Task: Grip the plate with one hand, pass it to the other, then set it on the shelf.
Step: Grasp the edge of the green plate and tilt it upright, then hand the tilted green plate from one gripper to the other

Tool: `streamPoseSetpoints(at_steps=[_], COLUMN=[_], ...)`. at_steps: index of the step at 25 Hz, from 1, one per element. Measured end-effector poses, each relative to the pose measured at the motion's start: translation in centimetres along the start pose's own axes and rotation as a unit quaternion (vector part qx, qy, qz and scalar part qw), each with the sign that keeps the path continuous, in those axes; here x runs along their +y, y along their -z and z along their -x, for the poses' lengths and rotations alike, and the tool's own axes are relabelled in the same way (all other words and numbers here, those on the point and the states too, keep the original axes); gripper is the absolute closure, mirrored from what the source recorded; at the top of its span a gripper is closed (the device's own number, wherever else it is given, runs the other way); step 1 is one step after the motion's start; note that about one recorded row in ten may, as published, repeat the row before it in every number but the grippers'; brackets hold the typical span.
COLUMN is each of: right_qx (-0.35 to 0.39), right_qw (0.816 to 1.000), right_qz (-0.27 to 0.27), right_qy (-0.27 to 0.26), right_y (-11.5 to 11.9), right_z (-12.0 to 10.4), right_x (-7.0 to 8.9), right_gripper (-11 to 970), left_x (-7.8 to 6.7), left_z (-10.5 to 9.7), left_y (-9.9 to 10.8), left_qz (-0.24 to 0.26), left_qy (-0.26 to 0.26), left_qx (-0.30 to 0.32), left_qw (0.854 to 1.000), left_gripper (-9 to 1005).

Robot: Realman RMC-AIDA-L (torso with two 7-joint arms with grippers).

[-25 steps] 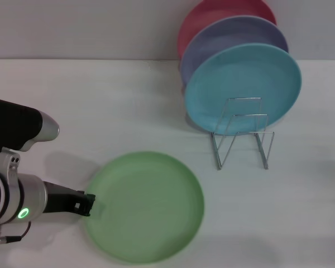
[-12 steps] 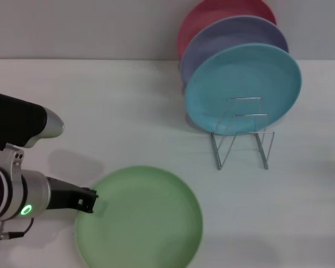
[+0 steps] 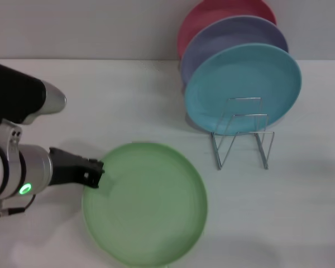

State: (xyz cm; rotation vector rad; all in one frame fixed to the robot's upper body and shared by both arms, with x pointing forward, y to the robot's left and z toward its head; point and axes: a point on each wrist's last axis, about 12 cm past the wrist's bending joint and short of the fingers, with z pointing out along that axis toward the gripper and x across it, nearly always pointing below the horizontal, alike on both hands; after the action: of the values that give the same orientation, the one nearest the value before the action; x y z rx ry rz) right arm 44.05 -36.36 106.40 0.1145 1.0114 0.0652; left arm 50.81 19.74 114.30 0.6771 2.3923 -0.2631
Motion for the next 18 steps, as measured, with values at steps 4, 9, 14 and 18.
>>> streamPoseSetpoints(at_steps=[4, 9, 14, 18], right_qx=[-0.043, -0.067, 0.078, 0.210], right_qw=[0.997, 0.980, 0.955, 0.927], right_qz=[0.028, 0.144, 0.243, 0.286], right_qy=[-0.054, -0.121, -0.152, -0.124], right_y=[-2.0, -7.3, -14.2, -19.1], right_z=[0.9, 2.5, 3.6, 5.6], right_x=[0.2, 2.3, 6.9, 11.5], right_gripper=[123, 123, 123, 124], left_x=[0.4, 0.8, 0.9, 1.0], left_z=[1.1, 2.6, 3.4, 3.9], left_y=[1.1, 2.6, 3.5, 3.7], left_qz=[0.012, 0.029, 0.045, 0.060], left_qy=[-0.014, -0.027, -0.039, -0.048], left_qx=[-0.028, -0.074, -0.109, -0.121], left_qw=[0.999, 0.996, 0.992, 0.990], left_gripper=[963, 958, 950, 944])
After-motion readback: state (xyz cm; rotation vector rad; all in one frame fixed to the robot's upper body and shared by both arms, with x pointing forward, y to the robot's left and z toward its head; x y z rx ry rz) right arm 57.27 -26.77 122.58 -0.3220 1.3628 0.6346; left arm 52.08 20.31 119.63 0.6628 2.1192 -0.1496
